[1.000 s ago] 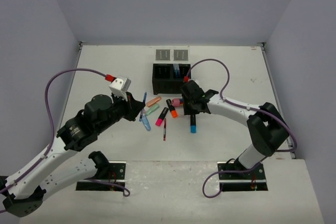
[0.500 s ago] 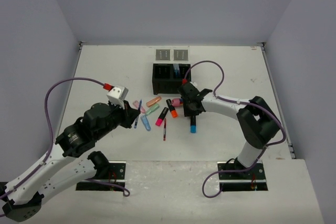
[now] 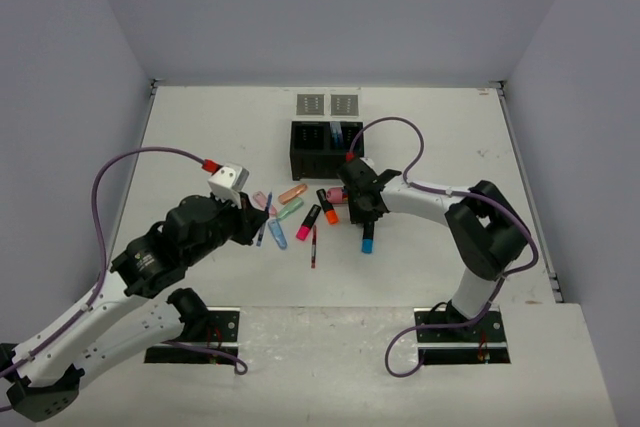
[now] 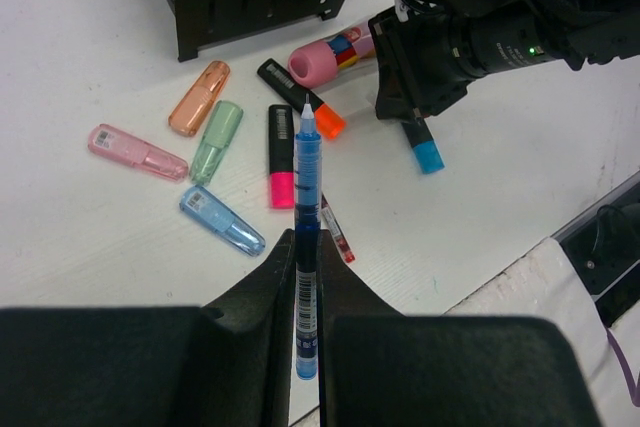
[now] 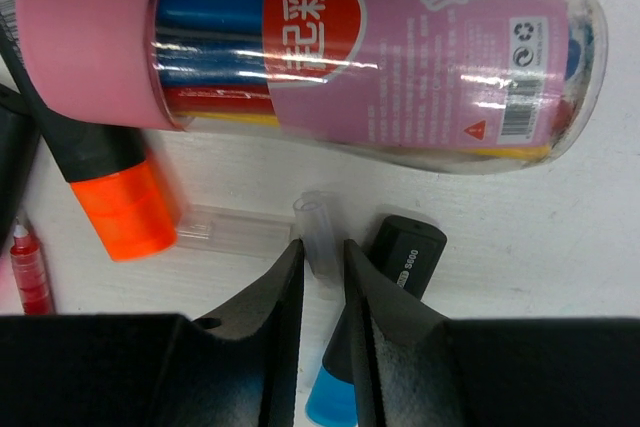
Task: Sort the stationery into containers
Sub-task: Pick up the pen cap from the center of the board.
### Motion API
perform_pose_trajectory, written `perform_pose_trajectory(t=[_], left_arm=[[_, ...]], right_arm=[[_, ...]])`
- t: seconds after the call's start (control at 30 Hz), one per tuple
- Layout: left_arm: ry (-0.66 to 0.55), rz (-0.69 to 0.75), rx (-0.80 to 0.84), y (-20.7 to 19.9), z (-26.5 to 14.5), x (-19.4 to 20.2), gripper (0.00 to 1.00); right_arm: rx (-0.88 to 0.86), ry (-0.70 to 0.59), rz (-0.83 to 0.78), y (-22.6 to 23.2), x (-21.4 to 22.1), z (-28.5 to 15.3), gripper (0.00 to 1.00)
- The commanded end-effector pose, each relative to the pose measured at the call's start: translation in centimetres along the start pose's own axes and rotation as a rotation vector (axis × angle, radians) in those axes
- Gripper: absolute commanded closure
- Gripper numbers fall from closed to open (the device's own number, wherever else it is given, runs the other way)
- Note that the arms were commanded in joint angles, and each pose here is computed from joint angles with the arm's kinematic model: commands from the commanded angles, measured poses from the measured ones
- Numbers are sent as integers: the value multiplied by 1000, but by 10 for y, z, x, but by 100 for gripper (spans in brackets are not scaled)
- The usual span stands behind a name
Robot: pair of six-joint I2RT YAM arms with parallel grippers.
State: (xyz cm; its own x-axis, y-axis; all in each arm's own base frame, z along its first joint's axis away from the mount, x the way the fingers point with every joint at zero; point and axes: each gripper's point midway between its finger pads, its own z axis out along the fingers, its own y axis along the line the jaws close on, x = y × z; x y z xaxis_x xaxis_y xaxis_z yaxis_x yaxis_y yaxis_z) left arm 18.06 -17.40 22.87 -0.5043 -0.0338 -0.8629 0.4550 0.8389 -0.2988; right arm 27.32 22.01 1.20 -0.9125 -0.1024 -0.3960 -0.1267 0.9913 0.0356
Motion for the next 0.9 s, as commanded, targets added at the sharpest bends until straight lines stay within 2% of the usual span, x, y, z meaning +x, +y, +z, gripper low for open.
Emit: perform_pose_trajectory(t=[0.0, 0.13, 0.27, 0.5, 0.7, 0.8, 0.83, 0.87], left_arm=[[-37, 23, 39, -7, -1, -8, 100], [-34, 23, 40, -7, 0, -7, 100], [-35, 23, 43, -7, 0, -7, 100], [-19, 20, 48, -9, 3, -6, 100], [-32, -56, 109, -24, 10, -7, 100], [-72, -95, 222, -44, 14, -12, 100], [-48, -94, 316, -58, 13, -2, 100], [-105, -112, 390, -71, 10, -13, 100]], right_arm=[[9, -22, 6, 2, -10, 1, 76], [12, -22, 6, 2, -10, 1, 77], [15, -26, 4, 1, -11, -1, 88], [-4, -103, 13, 1, -29, -27, 97], [-157, -279, 69, 10, -55, -95, 100], [-320, -434, 116, 20, -72, -148, 100], [-442, -490, 124, 34, -75, -164, 100], [-549, -583, 160, 39, -82, -195, 100]])
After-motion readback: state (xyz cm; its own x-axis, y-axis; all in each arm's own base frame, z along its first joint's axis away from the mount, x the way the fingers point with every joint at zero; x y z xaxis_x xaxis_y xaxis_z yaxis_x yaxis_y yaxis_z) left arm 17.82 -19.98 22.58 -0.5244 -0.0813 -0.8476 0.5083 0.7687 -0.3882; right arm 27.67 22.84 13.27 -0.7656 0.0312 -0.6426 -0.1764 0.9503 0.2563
